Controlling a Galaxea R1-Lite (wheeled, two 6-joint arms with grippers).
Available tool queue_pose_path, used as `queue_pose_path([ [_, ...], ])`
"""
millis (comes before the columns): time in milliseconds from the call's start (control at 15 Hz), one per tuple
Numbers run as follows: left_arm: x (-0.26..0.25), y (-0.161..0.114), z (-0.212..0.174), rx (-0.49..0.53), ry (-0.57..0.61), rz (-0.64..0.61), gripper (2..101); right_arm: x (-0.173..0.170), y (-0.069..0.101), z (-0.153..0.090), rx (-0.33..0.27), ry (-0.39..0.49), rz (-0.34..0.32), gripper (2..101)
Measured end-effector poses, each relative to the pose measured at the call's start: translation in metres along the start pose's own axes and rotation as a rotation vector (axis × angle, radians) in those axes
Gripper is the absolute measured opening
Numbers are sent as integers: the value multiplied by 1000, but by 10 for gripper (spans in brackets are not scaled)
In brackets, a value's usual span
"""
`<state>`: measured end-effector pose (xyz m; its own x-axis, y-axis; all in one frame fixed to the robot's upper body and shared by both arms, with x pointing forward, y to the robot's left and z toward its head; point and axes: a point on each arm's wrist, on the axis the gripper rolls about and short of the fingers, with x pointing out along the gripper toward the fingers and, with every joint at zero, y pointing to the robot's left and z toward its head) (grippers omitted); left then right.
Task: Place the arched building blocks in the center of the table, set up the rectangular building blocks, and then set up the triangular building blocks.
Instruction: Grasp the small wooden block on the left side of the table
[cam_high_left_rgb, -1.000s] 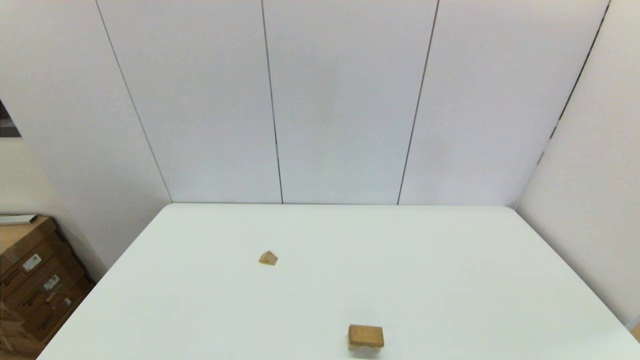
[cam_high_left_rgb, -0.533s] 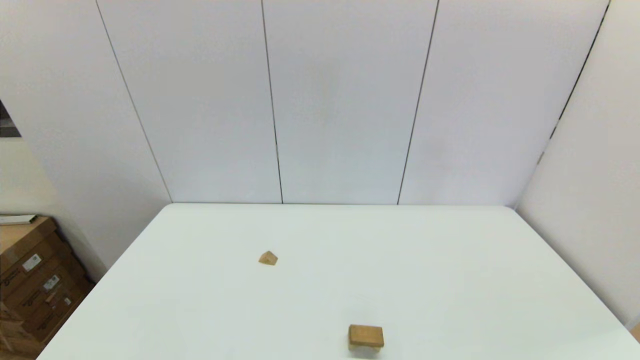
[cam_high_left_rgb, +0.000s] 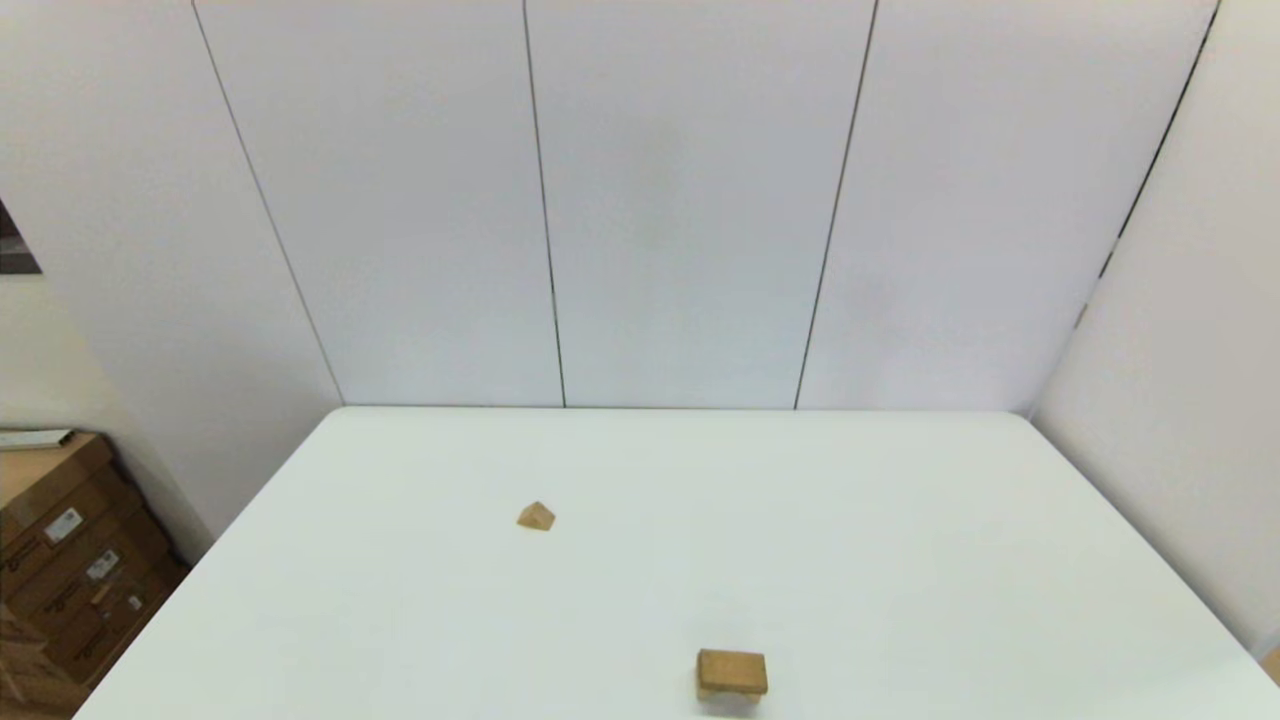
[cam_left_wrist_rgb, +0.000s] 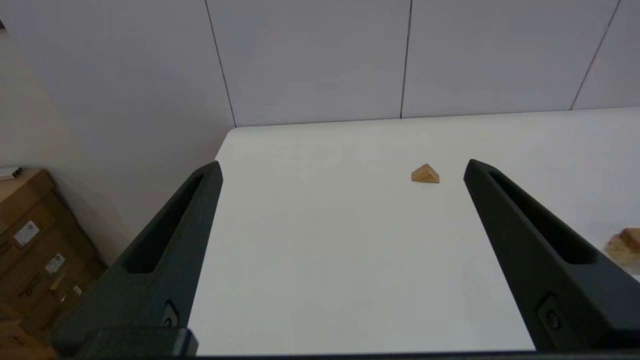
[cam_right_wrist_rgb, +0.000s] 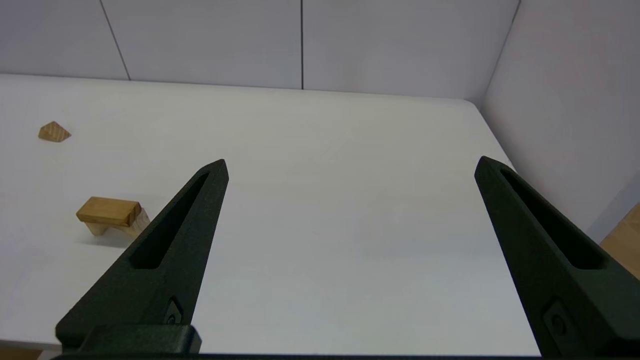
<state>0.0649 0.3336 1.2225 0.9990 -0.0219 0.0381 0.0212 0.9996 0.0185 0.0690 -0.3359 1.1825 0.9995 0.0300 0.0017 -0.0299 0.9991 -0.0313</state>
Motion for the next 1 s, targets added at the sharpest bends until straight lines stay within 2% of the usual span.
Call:
queue_pose_path([
  [133, 17, 0, 26, -51, 106, -17, 978, 0, 0, 0, 0, 0, 0, 973],
  [267, 52, 0, 44, -117, 272, -42, 978, 0, 0, 0, 0, 0, 0, 973],
  [400, 103, -2, 50, -190, 454, -70, 978, 0, 0, 0, 0, 0, 0, 973],
  [533, 162, -10, 41, -236, 612, -107, 978, 0, 0, 0, 0, 0, 0, 973],
  [733, 250, -38, 7, -177, 744, -225, 978, 0, 0, 0, 0, 0, 0, 974],
  [1000, 357, -90, -30, 2, 736, -472, 978, 0, 0, 0, 0, 0, 0, 974],
])
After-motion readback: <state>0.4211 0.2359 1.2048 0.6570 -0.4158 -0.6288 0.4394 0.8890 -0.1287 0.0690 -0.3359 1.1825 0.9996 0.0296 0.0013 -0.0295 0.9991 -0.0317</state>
